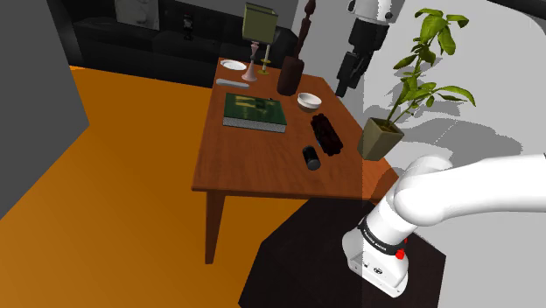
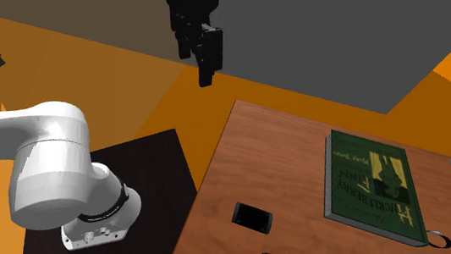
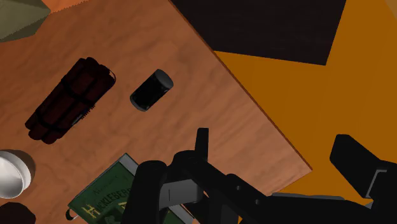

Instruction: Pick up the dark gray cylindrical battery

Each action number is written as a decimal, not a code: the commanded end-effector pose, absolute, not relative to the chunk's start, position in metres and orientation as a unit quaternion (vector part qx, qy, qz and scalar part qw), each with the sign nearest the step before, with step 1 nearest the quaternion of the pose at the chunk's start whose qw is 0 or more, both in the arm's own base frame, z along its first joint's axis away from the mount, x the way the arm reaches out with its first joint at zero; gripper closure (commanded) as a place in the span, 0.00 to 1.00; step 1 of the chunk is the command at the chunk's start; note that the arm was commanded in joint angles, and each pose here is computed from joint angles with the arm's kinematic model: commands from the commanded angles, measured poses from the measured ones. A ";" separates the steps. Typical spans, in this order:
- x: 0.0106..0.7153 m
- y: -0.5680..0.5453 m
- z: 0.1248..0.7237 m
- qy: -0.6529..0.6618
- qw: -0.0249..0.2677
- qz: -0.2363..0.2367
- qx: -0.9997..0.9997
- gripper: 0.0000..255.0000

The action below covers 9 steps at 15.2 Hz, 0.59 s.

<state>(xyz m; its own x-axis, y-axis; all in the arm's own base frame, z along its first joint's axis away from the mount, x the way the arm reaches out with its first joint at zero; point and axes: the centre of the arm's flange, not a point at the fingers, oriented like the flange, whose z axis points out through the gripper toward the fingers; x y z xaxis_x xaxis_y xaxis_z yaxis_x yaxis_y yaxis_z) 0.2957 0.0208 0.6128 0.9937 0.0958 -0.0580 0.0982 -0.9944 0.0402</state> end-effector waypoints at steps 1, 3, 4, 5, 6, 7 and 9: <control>0.296 0.021 0.613 0.049 0.021 -0.028 0.998 0.00; 0.303 0.009 0.590 0.030 0.020 -0.027 0.999 0.00; 0.307 0.003 0.579 0.021 0.020 -0.026 0.999 0.00; 0.310 -0.003 0.568 0.011 0.019 -0.025 0.999 0.00; 0.314 -0.009 0.557 0.002 0.018 -0.024 1.000 0.00; 0.317 -0.015 0.545 -0.008 0.018 -0.024 1.000 0.00; 0.324 -0.028 0.523 -0.026 0.016 -0.022 0.999 0.00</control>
